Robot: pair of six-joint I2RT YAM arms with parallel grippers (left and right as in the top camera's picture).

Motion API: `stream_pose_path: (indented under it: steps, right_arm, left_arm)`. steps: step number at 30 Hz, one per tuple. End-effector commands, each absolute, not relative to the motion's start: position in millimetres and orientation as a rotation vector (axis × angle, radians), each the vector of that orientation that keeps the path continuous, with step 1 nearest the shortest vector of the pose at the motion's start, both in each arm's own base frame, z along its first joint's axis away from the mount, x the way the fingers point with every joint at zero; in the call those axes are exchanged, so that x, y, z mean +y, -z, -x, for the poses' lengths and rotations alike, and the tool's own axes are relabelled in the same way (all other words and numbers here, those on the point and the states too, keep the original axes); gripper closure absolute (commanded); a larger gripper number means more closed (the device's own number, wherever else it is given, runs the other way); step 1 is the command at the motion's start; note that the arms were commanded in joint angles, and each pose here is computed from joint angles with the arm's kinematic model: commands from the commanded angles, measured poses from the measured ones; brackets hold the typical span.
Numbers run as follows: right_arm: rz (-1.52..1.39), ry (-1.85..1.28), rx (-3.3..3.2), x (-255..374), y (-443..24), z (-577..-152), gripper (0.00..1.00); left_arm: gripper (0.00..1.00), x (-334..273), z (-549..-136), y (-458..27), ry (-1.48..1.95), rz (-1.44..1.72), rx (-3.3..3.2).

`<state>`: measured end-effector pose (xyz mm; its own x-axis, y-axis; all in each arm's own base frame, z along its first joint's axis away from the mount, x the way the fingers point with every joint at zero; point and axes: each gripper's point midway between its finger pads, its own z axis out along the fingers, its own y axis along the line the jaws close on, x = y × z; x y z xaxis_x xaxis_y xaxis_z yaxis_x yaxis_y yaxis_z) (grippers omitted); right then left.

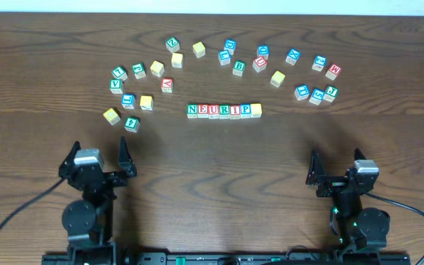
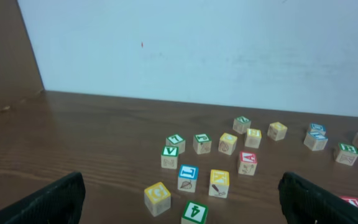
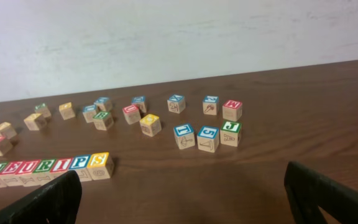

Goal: Spell out NEURIPS

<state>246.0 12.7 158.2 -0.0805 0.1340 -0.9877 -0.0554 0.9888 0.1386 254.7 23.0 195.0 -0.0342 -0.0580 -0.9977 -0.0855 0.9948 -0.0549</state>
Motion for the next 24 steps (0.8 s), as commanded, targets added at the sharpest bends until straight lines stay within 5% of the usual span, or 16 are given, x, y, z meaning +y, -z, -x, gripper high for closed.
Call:
stream_pose_path:
  steps: [1, 10, 24]
  right_arm:
    - [-0.054, -0.141, 1.643, 11.7, -157.4, -245.9, 0.01]
    - [-0.054, -0.141, 1.642, 11.7, -157.5, -246.0, 0.01]
    - [-0.054, -0.141, 1.643, 11.7, -157.4, -245.9, 0.01]
  left_arm:
    - [0.02, 25.3, -250.1, -186.3, -0.051, 0.103, 1.575]
    - [0.02, 28.8, -242.1, -136.4, -0.090, 0.107, 1.724]
    - [0.02, 29.4, -242.1, -136.5, -0.094, 0.111, 1.723]
